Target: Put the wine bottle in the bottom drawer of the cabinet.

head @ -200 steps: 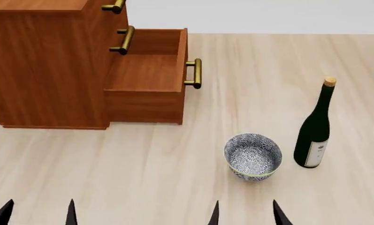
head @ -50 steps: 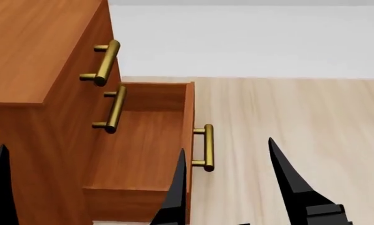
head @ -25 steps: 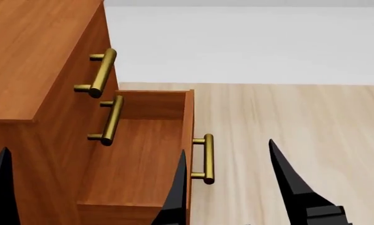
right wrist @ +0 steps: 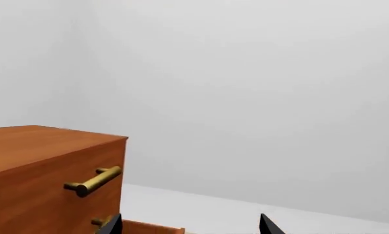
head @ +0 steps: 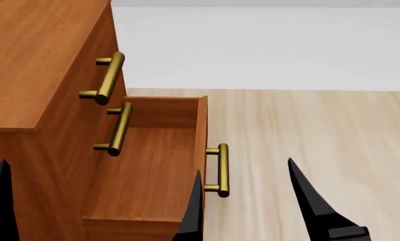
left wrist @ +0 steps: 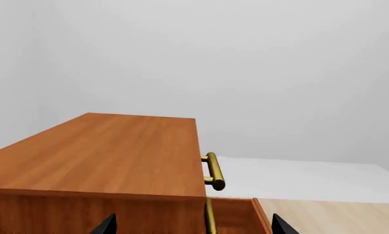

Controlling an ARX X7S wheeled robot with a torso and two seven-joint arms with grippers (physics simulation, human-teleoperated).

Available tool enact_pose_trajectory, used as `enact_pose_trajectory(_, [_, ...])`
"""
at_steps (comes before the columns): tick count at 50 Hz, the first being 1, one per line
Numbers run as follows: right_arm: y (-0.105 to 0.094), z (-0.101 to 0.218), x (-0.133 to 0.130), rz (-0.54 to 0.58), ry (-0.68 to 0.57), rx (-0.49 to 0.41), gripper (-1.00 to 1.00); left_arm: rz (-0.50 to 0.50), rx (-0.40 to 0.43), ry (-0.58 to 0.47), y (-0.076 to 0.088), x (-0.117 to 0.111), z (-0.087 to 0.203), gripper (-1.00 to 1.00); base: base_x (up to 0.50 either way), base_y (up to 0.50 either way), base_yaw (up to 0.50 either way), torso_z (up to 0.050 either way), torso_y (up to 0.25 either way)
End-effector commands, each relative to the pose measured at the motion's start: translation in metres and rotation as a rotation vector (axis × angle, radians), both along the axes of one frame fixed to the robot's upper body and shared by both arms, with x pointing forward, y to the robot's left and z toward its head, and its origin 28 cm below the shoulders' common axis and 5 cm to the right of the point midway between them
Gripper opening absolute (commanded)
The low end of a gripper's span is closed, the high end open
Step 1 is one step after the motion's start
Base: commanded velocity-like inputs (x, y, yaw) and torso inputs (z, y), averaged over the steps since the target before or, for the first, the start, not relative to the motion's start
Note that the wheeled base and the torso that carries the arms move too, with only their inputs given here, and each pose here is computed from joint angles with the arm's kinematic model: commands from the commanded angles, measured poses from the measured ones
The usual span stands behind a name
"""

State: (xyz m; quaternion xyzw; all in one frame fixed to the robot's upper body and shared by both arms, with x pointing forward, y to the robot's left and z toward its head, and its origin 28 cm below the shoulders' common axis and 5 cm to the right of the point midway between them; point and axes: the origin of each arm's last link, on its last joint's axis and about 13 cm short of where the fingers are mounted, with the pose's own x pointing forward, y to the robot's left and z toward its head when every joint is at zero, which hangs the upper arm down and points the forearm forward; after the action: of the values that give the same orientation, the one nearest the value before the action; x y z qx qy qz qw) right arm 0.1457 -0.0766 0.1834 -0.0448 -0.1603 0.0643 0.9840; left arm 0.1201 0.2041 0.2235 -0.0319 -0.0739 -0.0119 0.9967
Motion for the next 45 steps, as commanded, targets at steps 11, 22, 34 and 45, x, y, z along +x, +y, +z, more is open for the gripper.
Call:
enact_pose_trajectory(11, [-0.016, -0.001, -0.012, -0.050, 0.002, -0.033, 1.00, 0.008, -0.005, 0.002, 0.000, 0.000, -0.001, 1.00, 0.00, 0.00, 0.00, 0.000, 0.000])
enact_pose_trajectory(22, [-0.032, 0.000, -0.018, -0.114, 0.001, -0.022, 1.00, 0.022, -0.006, 0.013, -0.001, 0.001, -0.001, 1.00, 0.00, 0.00, 0.00, 0.000, 0.000])
enact_pose_trajectory(34, [-0.045, -0.002, -0.027, -0.167, -0.002, -0.073, 1.00, 0.032, -0.013, 0.014, 0.000, 0.002, -0.001, 1.00, 0.00, 0.00, 0.00, 0.000, 0.000])
enact_pose_trajectory(45, [-0.051, -0.003, -0.033, -0.192, -0.001, -0.054, 1.00, 0.019, -0.010, 0.016, -0.003, 0.002, -0.002, 1.00, 0.00, 0.00, 0.00, 0.000, 0.000])
